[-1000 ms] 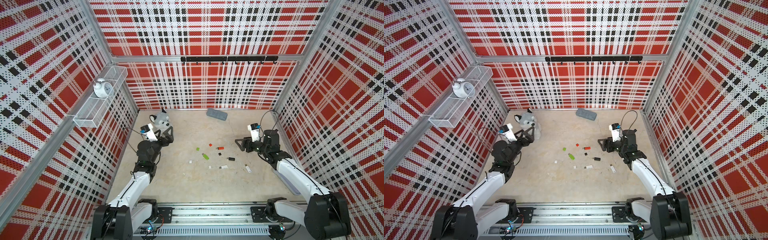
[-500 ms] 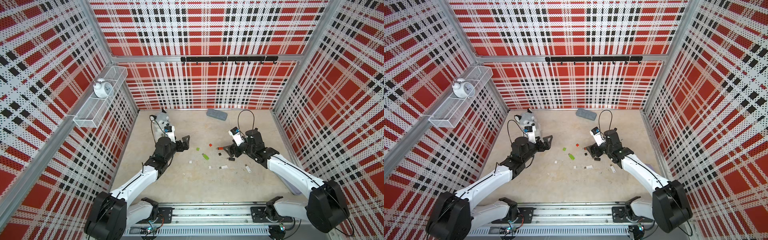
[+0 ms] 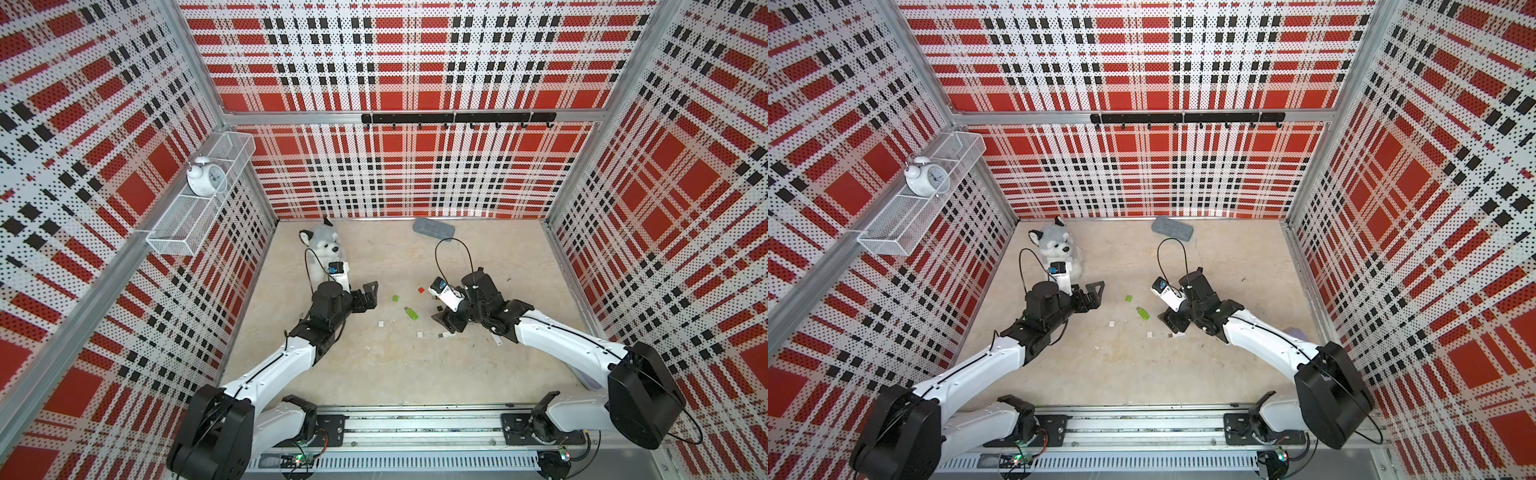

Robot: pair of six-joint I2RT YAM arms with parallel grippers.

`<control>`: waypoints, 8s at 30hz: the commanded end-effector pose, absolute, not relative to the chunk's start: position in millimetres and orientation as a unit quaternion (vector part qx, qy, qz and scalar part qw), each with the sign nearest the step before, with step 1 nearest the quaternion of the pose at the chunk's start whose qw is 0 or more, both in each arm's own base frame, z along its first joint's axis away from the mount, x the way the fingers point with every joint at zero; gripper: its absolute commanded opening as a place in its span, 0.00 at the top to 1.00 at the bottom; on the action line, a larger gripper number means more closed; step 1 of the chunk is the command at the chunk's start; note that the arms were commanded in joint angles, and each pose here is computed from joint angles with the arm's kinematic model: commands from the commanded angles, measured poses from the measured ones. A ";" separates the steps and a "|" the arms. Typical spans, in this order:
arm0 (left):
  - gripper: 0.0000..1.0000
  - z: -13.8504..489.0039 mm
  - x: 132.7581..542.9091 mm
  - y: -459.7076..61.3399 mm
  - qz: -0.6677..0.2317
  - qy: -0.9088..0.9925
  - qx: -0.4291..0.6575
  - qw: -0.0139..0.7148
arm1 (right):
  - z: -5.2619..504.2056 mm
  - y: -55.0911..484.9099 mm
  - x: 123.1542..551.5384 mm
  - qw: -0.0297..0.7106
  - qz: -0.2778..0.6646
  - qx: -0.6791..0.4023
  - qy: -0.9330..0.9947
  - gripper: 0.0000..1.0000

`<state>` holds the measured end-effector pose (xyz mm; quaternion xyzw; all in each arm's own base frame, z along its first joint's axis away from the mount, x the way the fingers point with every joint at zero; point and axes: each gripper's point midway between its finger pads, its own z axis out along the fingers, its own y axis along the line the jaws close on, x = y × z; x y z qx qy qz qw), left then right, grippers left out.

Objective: Close the usb drive cover
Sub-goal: Pick up the cover from the center of the board.

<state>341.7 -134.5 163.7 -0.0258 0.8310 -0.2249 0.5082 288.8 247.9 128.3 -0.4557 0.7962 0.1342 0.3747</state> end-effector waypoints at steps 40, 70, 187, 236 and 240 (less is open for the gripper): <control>0.02 143.4 379.4 -96.2 -0.188 0.849 -0.114 0.481 | 61.6 371.9 376.1 0.332 0.170 -0.480 0.794 0.47; 0.02 135.7 378.8 -103.5 -0.202 0.854 -0.104 0.468 | 5.4 372.0 382.3 0.261 0.195 -0.528 0.784 0.50; 0.96 184.4 330.9 -252.6 -0.538 0.778 0.162 0.281 | 194.3 338.8 310.2 0.603 0.169 -0.587 0.513 0.60; 0.89 189.5 325.5 -257.4 -0.547 0.772 0.173 0.275 | 177.7 345.6 319.8 0.588 0.187 -0.576 0.537 0.78; 0.83 186.9 326.5 -257.1 -0.543 0.775 0.172 0.273 | 178.1 345.4 319.1 0.588 0.187 -0.575 0.536 0.78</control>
